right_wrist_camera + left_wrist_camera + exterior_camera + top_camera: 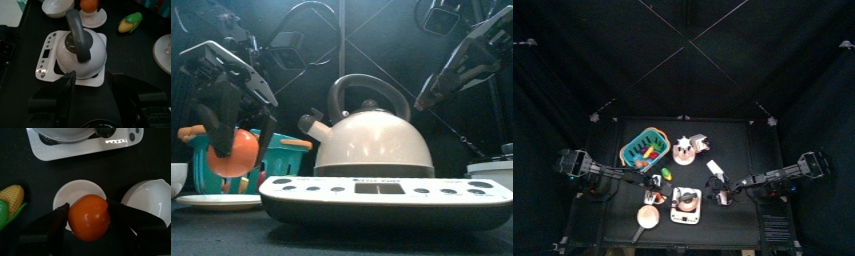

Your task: Place orange into basket

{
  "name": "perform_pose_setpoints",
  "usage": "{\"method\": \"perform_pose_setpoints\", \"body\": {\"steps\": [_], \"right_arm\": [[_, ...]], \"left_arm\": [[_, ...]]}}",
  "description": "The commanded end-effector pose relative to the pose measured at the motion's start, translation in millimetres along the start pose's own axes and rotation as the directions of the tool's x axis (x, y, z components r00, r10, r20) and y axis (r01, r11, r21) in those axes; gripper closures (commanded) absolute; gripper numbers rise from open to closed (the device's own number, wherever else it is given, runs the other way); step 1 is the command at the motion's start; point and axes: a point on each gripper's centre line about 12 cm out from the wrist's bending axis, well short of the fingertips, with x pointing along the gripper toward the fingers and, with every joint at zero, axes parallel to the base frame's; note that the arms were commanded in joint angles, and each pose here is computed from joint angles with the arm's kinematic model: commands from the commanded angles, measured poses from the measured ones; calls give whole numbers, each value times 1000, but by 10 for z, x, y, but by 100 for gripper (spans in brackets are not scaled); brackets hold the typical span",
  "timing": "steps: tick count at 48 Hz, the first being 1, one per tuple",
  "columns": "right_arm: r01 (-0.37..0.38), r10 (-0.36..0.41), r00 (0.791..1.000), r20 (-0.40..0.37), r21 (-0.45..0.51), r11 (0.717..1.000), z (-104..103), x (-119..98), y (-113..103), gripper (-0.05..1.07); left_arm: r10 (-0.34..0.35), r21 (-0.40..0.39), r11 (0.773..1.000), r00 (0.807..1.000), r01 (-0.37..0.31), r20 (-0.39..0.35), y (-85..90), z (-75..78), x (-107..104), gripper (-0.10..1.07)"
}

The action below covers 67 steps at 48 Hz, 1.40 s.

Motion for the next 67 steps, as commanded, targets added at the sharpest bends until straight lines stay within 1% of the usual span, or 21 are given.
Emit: {"method": "perform_pose_setpoints", "body": {"steps": [1, 7, 12, 15, 20, 22, 25, 28, 29, 30, 33, 34, 35, 37, 38, 41, 45, 51, 55, 59, 67], "right_arm": [[-11, 11, 1000, 26, -5, 1000, 90, -19, 33, 17], [-7, 7, 1000, 26, -11, 1000, 91, -19, 20, 17], [-4, 4, 1000, 27, -13, 1000, 93, -19, 11, 17], [-2, 3, 1000, 25, -15, 1000, 87, -18, 6, 17], [-2, 3, 1000, 24, -12, 1000, 80, -18, 5, 17], [-2, 2, 1000, 22, -9, 1000, 74, -18, 4, 17], [-2, 2, 1000, 20, -6, 1000, 67, -18, 4, 17], [-3, 3, 1000, 19, -7, 1000, 60, -18, 7, 17], [-2, 2, 1000, 19, -8, 1000, 60, -18, 6, 17], [-2, 2, 1000, 18, -9, 1000, 55, -17, 2, 17], [-2, 2, 1000, 19, -11, 1000, 61, -18, 3, 17], [-2, 2, 1000, 19, -9, 1000, 61, -18, 3, 17], [0, 1, 1000, 19, -9, 1000, 61, -18, 1, 17], [1, -1, 1000, 19, -7, 1000, 61, -17, -3, 17], [1, -1, 1000, 19, -7, 1000, 61, -17, -3, 17], [1, 0, 1000, 20, -8, 1000, 68, -18, -2, 17], [1, -1, 1000, 21, -14, 1000, 68, -18, -2, 17], [1, -1, 1000, 15, -14, 1000, 53, -7, -6, 17], [0, 0, 1000, 10, -15, 1000, 43, 3, -2, 17], [1, -1, 1000, 6, -13, 1000, 31, 10, -3, 17], [2, -2, 1000, 8, -15, 1000, 44, 10, -4, 17]], "left_arm": [[16, 3, 1000, 998, -17, 67, 27, 149, -109, 21], [31, 9, 999, 995, -32, 99, 48, 181, -197, 21], [66, 23, 997, 981, -71, 183, 86, 252, -407, 21], [98, 27, 994, 959, -109, 267, 121, 307, -574, 21], [177, 3, 980, 886, -197, 428, 241, 341, -883, 21], [213, -18, 972, 850, -234, 482, 303, 298, -988, 21], [282, -78, 954, 777, -290, 562, 435, 179, -1149, 21], [365, -177, 926, 678, -332, 638, 581, 14, -1308, 22], [396, -219, 914, 635, -341, 663, 626, -51, -1363, 22], [420, -252, 904, 605, -345, 676, 662, -101, -1403, 22], [513, -382, 856, 488, -347, 706, 786, -320, -1539, 22], [536, -413, 842, 462, -346, 707, 817, -376, -1570, 22], [566, -454, 823, 426, -343, 706, 850, -458, -1612, 22], [607, -500, 793, 389, -347, 693, 894, -592, -1646, 21], [622, -514, 782, 381, -353, 684, 906, -661, -1659, 21], [658, -544, 752, 374, -374, 653, 960, -820, -1661, 21], [682, -567, 731, 414, -379, 603, 1024, -944, -1597, 20], [676, -563, 735, 465, -378, 571, 1038, -994, -1524, 12], [682, -572, 728, 484, -379, 548, 1064, -1041, -1475, 4], [685, -575, 724, 501, -382, 529, 1072, -1097, -1417, -2], [682, -569, 726, 515, -387, 520, 1059, -1136, -1371, -4]]}}
